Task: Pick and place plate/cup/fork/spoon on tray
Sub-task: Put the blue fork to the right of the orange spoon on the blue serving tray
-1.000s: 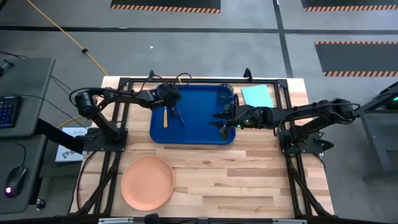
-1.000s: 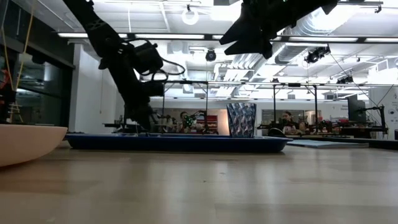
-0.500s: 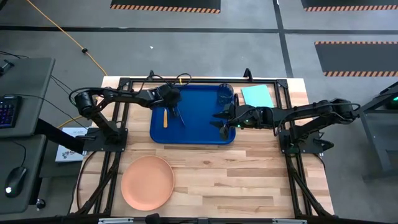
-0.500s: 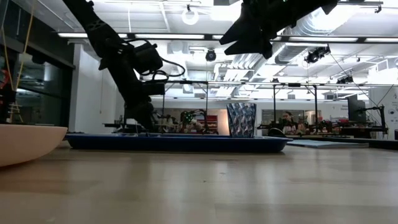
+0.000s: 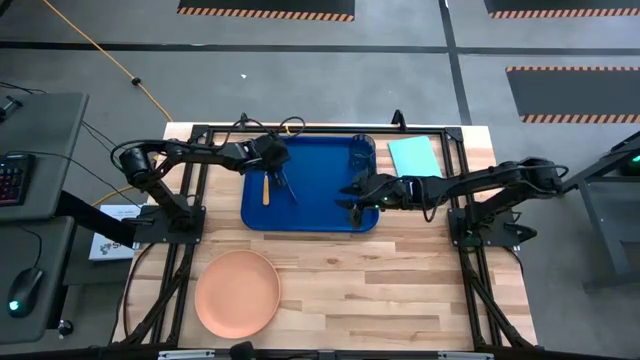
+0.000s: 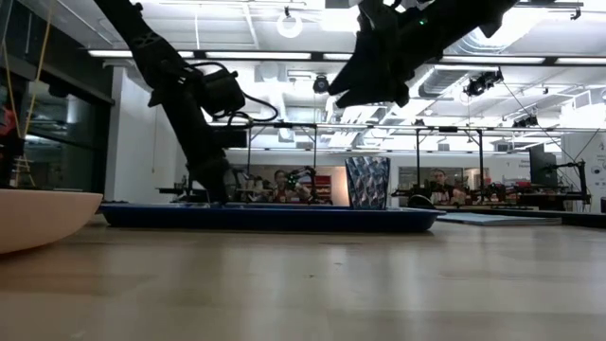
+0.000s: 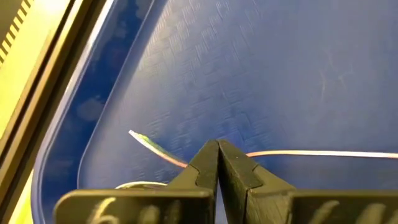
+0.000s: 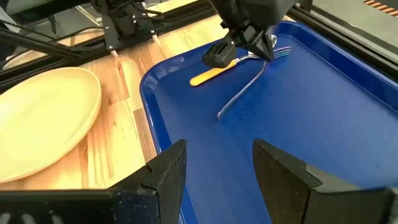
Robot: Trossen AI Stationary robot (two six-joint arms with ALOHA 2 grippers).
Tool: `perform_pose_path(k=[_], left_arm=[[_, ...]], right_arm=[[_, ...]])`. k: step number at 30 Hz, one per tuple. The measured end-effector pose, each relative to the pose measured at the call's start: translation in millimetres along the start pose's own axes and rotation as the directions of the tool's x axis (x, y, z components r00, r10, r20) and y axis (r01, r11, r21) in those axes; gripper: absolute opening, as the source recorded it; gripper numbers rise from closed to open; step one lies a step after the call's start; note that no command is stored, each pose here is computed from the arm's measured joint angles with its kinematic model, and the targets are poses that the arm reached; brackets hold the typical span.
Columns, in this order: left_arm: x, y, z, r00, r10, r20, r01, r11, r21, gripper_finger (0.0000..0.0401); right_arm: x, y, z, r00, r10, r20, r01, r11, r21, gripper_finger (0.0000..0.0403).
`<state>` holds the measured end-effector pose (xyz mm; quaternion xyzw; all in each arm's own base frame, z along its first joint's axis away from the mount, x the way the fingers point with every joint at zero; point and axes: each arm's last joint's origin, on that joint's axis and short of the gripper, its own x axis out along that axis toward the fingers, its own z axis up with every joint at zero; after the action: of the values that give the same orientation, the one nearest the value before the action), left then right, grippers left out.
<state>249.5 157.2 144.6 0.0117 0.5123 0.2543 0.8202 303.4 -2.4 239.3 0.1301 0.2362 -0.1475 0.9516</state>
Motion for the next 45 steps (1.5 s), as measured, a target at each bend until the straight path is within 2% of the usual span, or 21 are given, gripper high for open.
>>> perform_pose_path(k=[12,23,39,45], left_arm=[[0,-1,-4,0.999,0.000,-0.047,0.000,1.000,0.009,0.0000],[0,3,-4,0.989,0.131,-0.065,-0.130,0.991,0.021,0.0000],[-2,1,-12,0.983,0.115,-0.144,-0.107,0.992,0.060,0.0000],[-4,0,-8,0.990,0.098,-0.103,-0.094,0.995,0.040,0.0000]], right_arm=[[0,0,1,1.000,0.005,0.015,-0.005,1.000,0.004,0.0174],[0,1,2,1.000,0.008,0.021,-0.008,1.000,0.006,0.0174],[0,1,2,1.000,0.008,0.021,-0.008,1.000,0.002,0.0174],[0,1,2,1.000,0.008,0.021,-0.008,1.000,-0.001,0.0174]])
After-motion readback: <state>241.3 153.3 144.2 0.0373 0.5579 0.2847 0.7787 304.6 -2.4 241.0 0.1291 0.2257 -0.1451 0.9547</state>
